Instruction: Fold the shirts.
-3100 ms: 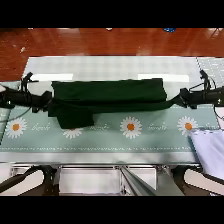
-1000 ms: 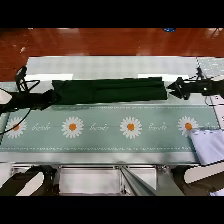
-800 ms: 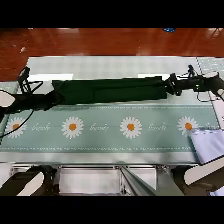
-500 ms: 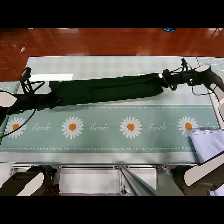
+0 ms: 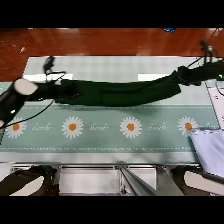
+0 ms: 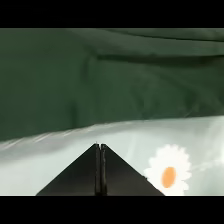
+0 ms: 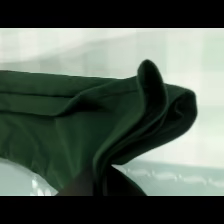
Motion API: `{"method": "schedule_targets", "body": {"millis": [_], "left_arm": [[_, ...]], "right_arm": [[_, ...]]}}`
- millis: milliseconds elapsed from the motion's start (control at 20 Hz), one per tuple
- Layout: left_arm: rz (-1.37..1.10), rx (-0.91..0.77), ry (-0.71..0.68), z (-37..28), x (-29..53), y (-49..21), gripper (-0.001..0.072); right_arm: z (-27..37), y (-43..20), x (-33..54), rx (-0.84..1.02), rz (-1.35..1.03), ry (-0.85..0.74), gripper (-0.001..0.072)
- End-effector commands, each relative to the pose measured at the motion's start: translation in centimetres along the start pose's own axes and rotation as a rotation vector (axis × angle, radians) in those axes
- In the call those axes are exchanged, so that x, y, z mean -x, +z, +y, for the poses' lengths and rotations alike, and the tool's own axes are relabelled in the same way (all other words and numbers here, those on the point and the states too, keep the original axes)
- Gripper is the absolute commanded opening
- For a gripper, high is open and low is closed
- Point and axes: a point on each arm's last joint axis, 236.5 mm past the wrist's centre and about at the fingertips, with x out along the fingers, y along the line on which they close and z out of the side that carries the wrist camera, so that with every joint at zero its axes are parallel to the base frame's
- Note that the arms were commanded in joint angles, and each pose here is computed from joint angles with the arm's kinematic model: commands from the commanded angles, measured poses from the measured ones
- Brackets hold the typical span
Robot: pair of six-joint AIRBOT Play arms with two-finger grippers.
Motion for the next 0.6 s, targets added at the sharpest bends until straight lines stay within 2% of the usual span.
{"method": "schedule_targets", "body": {"millis": [0,400,550], "left_arm": [[0.117,-0.123,-0.072,-6.2,-6.1,-1.2,0.0020],[0.561,-0.284,-0.167,-17.2,-18.2,-14.5,0.0020],[0.644,-0.260,-0.242,-20.6,-19.6,-19.0,0.0020]], "right_arm": [[2.3,-3.9,5.5,0.068,-0.088,-0.020,0.0024],[8.0,-8.3,12.9,0.108,-0.236,0.066,0.0024],[9.0,-8.6,13.1,0.106,-0.232,0.106,0.0024]]}}
